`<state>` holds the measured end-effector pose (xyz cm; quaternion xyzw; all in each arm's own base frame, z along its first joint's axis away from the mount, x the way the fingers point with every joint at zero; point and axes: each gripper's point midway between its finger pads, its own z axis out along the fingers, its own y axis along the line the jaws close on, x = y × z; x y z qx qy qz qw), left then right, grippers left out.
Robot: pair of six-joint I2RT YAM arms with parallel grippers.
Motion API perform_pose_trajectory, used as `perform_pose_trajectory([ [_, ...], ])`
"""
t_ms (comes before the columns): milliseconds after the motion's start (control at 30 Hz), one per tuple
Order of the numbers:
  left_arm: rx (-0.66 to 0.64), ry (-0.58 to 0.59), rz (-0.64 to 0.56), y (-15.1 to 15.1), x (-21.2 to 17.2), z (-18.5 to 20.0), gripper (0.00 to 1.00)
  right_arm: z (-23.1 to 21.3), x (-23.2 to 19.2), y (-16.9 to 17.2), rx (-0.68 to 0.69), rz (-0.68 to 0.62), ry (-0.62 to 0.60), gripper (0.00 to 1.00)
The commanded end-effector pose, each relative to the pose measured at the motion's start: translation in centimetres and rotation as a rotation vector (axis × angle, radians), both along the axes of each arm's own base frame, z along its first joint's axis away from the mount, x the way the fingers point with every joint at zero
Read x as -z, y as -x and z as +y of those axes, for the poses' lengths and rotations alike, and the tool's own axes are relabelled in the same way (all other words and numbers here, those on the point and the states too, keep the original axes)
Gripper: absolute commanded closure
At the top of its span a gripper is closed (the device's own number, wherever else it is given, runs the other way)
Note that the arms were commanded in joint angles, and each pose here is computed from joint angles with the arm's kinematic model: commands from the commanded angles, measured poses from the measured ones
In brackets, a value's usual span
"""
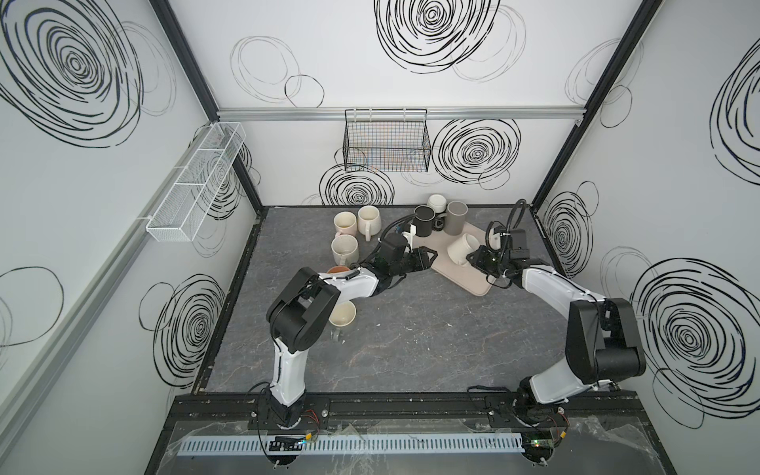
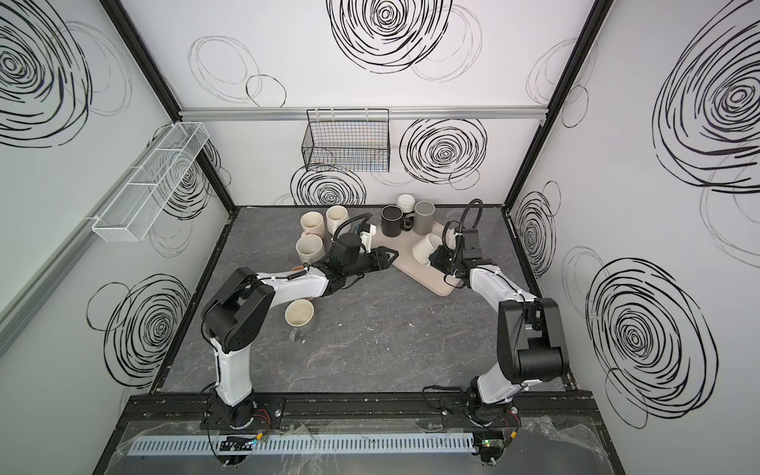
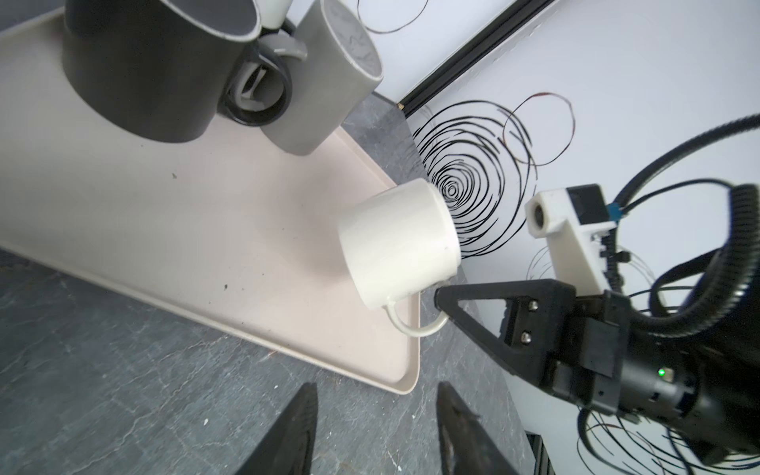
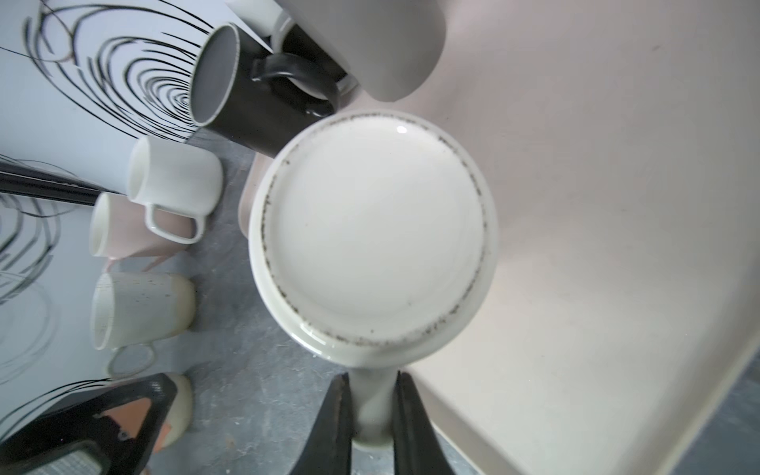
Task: Turn the mug right side up
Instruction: 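Lift and rotate the mug toward the left gripper while the left gripper grasps it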
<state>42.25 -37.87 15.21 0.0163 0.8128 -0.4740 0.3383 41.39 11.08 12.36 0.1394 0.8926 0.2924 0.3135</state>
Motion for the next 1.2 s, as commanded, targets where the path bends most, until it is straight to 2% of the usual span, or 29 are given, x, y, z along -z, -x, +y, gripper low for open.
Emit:
perform_pose_trajectory([
  [0, -0.011, 0.131, -0.081, -0.1, -4.5, -0.3, 0.48, 2.0, -6.1, -1.8, -0.047, -0.202, -0.178, 1.00],
  [300, -0.013, 0.300, -0.102, 0.7, -8.4, -1.0, 0.41, 4.0, -13.5, -0.8, -0.129, -0.417, -0.370, 1.00],
  [567, -0.005, 0.401, -0.168, 0.9, -13.3, 0.0, 0.38, 6.0, -20.3, 1.8, -0.238, -0.627, -0.409, 1.00],
  [867, 0.037, 0.546, -0.217, 1.8, -17.7, 0.2, 0.35, 8.1, -24.2, 4.4, -0.301, -0.732, -0.463, 1.00],
  [967, 0.065, 0.604, -0.233, 2.2, -19.3, 0.1, 0.39, 8.7, -24.8, 5.0, -0.317, -0.733, -0.502, 1.00],
  [1167, 0.108, 0.710, -0.269, 3.2, -22.6, 0.9, 0.56, 9.1, -25.0, 5.5, -0.319, -0.719, -0.533, 1.00],
])
